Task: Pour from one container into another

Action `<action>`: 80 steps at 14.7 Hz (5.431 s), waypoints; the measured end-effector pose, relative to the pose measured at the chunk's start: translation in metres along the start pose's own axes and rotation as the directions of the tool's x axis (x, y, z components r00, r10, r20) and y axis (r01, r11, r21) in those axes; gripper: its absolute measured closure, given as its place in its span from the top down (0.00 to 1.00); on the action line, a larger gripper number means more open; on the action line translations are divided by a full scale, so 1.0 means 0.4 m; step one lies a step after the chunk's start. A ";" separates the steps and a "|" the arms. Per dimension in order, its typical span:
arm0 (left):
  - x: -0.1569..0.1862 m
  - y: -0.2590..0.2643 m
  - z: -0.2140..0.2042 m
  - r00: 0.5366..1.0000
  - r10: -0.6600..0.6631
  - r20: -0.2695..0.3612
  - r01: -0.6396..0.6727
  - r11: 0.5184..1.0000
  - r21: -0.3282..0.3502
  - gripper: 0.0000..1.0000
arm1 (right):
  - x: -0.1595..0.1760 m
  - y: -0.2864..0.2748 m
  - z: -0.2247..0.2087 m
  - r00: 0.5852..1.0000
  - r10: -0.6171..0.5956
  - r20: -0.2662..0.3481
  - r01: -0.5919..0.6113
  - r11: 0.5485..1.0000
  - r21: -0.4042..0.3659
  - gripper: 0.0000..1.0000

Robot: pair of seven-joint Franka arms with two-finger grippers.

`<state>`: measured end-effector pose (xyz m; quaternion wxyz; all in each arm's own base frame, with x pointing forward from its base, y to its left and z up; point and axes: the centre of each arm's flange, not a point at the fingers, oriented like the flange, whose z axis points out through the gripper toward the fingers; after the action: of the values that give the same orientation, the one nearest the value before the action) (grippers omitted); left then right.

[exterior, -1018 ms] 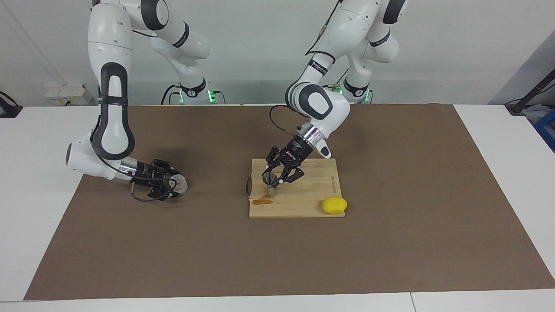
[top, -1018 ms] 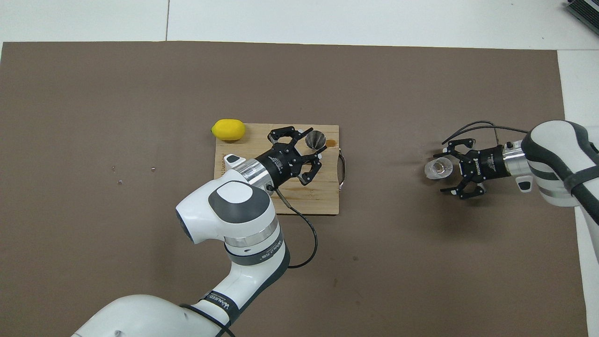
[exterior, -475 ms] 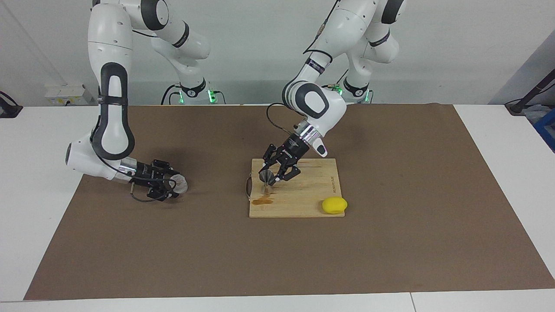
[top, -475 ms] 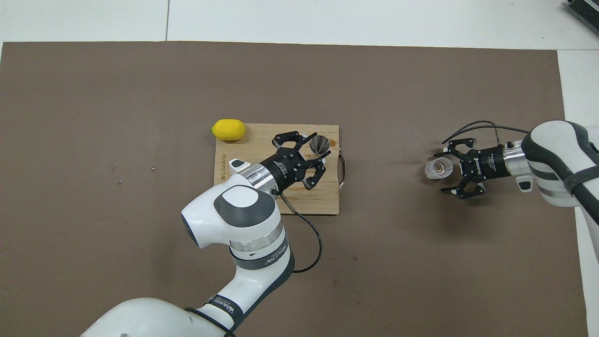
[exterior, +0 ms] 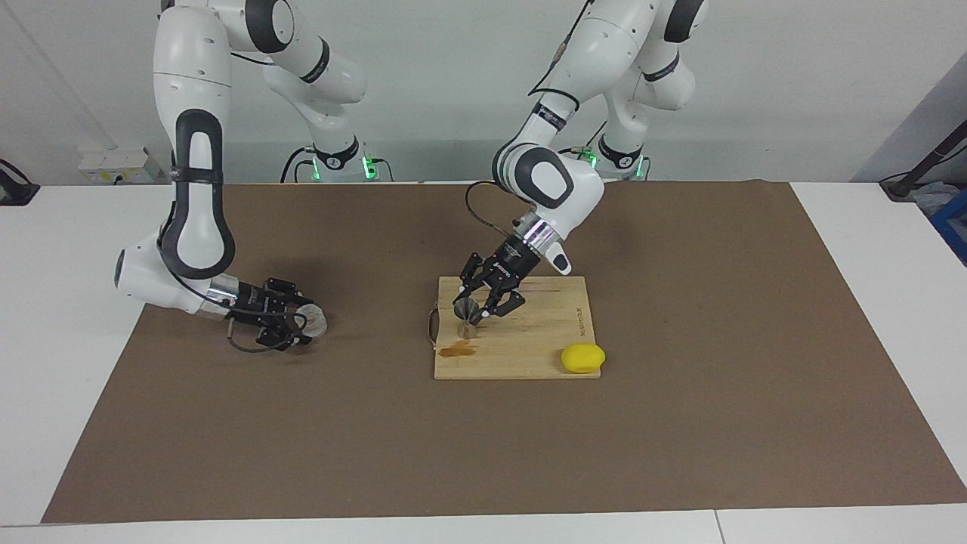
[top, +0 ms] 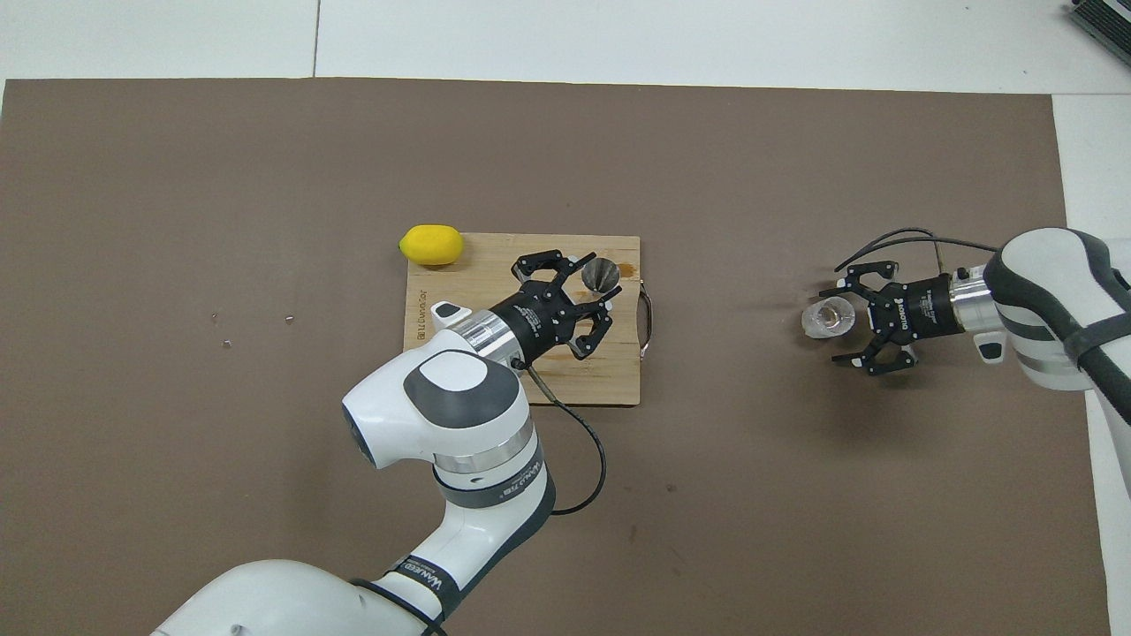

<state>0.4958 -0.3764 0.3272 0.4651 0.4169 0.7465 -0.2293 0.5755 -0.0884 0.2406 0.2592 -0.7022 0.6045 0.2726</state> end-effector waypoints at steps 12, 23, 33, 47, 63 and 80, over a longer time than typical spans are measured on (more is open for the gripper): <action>-0.001 0.004 -0.002 1.000 0.003 0.000 -0.003 1.000 -0.004 0.83 | -0.018 -0.001 0.031 1.000 -0.009 0.001 0.009 1.000 -0.020 0.98; -0.116 0.035 -0.104 0.999 0.039 0.030 -0.036 0.996 -0.085 1.00 | -0.009 -0.007 -0.010 1.000 0.006 -0.015 -0.005 0.999 0.042 0.50; -0.141 0.326 -0.215 0.897 0.430 0.101 -0.434 0.901 0.019 1.00 | -0.058 -0.038 -0.027 0.998 0.054 -0.020 -0.053 0.997 0.057 0.50; -0.183 0.496 -0.358 0.152 0.978 0.144 -0.849 0.054 0.526 1.00 | -0.724 -0.259 0.107 0.955 0.209 -0.209 -0.199 0.978 0.067 0.50; -0.120 0.666 -0.848 -0.346 0.599 0.722 -0.356 -0.796 0.490 1.00 | -0.917 -0.220 0.283 0.866 -0.100 -0.490 0.069 0.994 -0.081 0.50; -0.305 0.601 -0.941 -0.259 0.729 0.633 -0.370 -0.681 0.632 1.00 | -0.980 -0.211 0.312 0.714 -0.199 -0.672 0.166 0.980 -0.114 0.50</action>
<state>0.5341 -0.0200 0.6202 0.0007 0.9963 -0.0851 -0.0151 0.6030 0.2870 0.4269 0.0300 -0.8147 0.5789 -0.0162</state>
